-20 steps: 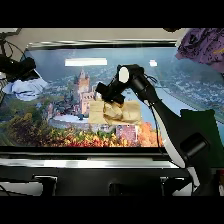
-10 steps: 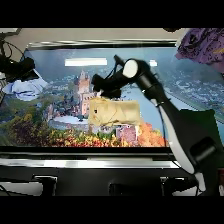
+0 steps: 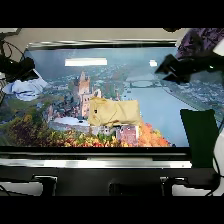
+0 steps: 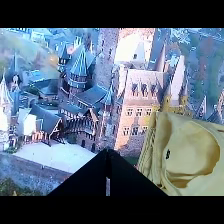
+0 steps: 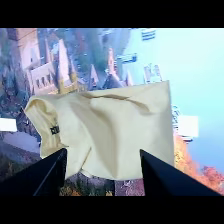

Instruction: Fold the clothes and pants, and hang the long-sleeved shirts on hangers.

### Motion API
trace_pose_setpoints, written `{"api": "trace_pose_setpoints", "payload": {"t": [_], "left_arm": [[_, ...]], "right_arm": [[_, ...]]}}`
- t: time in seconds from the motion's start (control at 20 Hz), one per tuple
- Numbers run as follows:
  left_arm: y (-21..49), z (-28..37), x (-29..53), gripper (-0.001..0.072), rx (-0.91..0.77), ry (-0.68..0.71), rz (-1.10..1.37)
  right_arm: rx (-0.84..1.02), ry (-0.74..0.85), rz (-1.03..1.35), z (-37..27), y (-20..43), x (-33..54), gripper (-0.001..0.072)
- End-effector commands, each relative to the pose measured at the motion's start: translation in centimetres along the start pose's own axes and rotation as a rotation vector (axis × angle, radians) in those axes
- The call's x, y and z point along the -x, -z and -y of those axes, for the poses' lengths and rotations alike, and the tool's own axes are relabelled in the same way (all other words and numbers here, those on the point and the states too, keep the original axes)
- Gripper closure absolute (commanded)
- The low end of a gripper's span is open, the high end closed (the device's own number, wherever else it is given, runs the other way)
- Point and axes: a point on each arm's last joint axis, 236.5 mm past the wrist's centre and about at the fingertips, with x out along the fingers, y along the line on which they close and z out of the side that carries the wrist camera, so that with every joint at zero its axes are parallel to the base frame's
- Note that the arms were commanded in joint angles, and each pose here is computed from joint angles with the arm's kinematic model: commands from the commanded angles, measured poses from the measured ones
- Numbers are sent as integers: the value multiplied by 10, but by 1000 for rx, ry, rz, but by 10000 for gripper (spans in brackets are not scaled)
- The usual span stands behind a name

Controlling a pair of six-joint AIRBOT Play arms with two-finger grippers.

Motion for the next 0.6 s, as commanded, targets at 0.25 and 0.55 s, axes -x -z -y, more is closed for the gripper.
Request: {"api": "trace_pose_setpoints", "payload": {"t": [0.25,0.55], "left_arm": [[-1,-2,0,693,3,-2,2],[-1,-2,0,693,3,-2,2]], "right_arm": [[-213,-309,-221,103,73,-104,183],[-205,-321,-325,98,109,-189,203]]}}
